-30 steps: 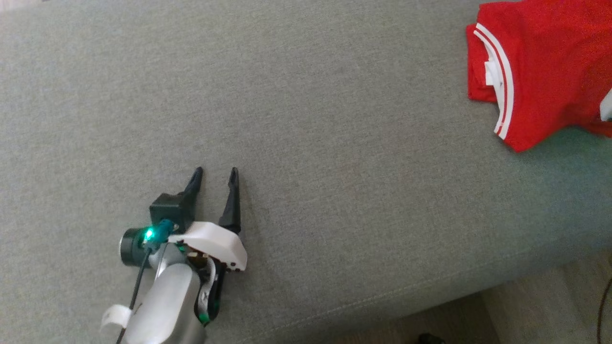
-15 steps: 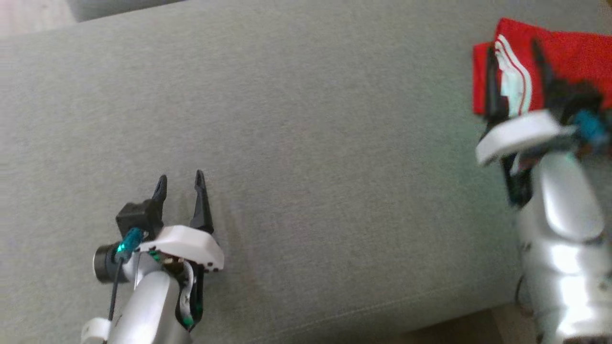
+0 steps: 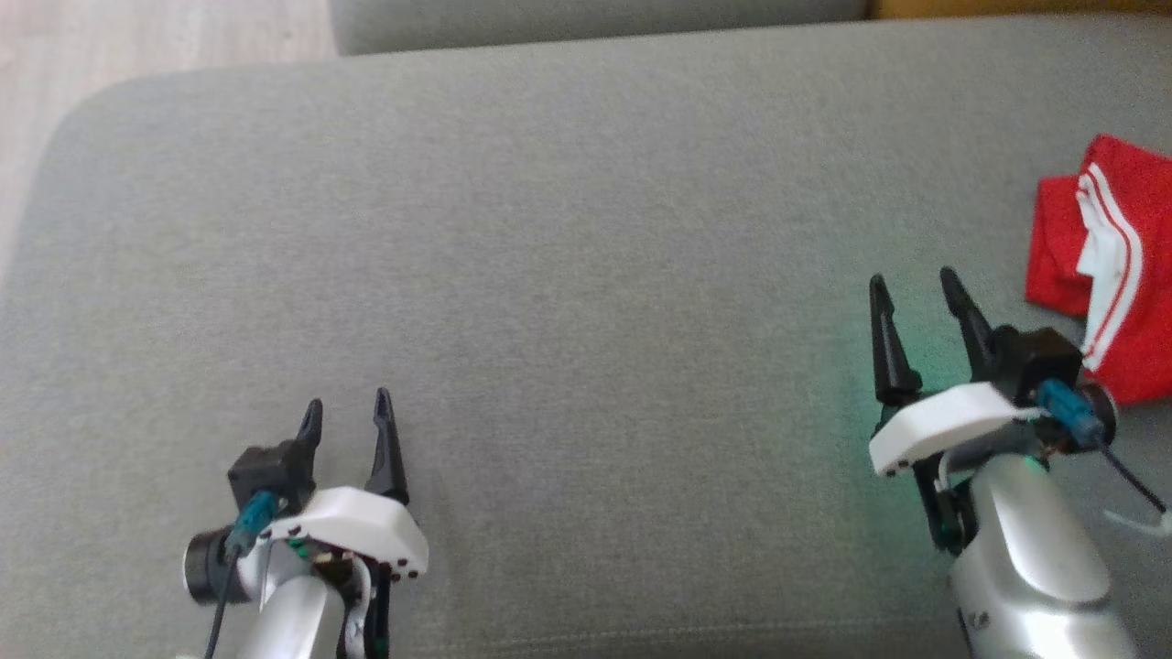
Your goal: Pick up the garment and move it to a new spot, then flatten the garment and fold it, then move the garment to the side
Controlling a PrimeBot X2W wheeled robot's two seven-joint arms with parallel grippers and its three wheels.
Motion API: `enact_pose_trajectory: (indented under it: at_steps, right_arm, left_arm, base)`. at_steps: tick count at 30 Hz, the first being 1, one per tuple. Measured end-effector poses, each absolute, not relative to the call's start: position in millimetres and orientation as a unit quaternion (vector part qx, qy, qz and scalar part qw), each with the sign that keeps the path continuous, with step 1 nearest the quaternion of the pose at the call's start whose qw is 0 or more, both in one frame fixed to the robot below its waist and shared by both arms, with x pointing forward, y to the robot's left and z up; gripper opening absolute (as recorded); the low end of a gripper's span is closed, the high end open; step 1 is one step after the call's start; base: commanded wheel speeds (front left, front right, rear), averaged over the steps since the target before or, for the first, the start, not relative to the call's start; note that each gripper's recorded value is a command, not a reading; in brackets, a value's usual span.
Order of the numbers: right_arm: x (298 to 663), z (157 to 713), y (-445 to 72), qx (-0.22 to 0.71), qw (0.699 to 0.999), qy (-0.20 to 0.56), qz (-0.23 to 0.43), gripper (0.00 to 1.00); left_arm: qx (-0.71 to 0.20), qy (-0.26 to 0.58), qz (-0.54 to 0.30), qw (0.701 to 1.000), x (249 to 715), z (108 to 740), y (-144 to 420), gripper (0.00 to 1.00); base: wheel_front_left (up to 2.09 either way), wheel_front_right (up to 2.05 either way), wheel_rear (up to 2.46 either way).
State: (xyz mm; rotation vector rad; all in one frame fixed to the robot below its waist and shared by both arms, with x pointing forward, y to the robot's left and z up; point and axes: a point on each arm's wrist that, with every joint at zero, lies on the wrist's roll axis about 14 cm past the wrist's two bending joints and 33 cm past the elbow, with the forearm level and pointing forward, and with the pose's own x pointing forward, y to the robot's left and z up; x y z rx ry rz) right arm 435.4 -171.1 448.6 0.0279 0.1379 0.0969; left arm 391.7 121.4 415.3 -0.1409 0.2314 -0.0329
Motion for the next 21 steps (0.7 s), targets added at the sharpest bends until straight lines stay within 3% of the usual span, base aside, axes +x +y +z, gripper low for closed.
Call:
enact_pose_trajectory:
  at_steps: [16,17,21]
  right_arm:
    - [420.1,465.1,-138.9,0.042,0.994,0.050,0.087,1.00]
    - [418.5,461.4,-138.9,0.043,0.994,0.056,0.087,0.00]
    - [402.7,435.1,-139.7,0.047,0.991,0.095,0.082,0.00]
  left_arm:
    - [-0.081,0.075,0.030,0.993,367.9,441.0,155.4,1.00]
    - [-0.080,0.080,0.029,0.993,366.6,438.0,154.7,0.00]
    - [-0.077,0.112,0.033,0.990,354.3,418.0,154.9,0.00]
  base:
    - [0.00,0.00,0.00]
    - [0.00,0.00,0.00]
    - [0.00,0.00,0.00]
